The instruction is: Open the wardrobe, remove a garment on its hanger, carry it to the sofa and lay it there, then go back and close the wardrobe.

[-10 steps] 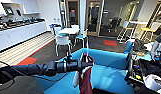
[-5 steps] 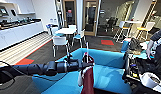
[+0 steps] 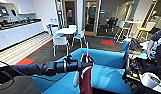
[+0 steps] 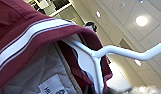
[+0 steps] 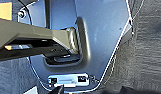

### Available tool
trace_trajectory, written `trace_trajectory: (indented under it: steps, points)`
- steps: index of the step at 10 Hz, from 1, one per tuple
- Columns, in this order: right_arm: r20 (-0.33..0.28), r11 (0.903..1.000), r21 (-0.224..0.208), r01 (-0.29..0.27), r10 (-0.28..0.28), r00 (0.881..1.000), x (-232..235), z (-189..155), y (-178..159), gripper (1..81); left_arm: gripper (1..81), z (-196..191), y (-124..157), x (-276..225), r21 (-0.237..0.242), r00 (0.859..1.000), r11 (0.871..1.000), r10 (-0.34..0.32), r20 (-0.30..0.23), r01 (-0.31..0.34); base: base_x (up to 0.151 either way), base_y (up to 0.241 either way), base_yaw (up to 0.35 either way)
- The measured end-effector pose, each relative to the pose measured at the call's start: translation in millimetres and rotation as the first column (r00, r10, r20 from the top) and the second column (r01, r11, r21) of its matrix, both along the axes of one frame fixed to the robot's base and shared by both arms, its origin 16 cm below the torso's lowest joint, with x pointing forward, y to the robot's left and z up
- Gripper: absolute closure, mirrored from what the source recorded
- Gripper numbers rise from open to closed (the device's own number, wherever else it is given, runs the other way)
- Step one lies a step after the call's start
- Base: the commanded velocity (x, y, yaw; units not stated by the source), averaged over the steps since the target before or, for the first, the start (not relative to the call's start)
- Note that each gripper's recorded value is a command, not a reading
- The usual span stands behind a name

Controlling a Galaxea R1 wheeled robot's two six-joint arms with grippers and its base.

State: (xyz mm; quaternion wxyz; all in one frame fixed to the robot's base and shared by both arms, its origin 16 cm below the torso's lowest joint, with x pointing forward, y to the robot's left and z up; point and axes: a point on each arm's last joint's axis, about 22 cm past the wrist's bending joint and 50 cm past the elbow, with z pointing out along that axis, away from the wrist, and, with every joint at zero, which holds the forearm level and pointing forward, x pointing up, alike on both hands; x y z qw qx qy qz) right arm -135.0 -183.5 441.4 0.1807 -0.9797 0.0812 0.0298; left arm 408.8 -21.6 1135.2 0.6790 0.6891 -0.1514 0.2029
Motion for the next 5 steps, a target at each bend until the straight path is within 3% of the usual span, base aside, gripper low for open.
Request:
trace_trajectory:
  steps: [3,5]
  points:
    - [0.000,1.0000,0.000,0.000,0.000,1.000,0.0,0.0,-0.2,1.0,81.1,0.2,0.0,0.0,0.000,1.000,1.000,0.000,0.002,0.000,0.000,0.000,0.000]
    - [-0.005,1.0000,-0.003,-0.001,0.001,1.000,-5.0,0.2,-1.5,1.0,81.1,-0.4,-0.3,-3.8,0.000,1.000,1.000,-0.003,0.001,0.003,0.076,0.000,0.000]
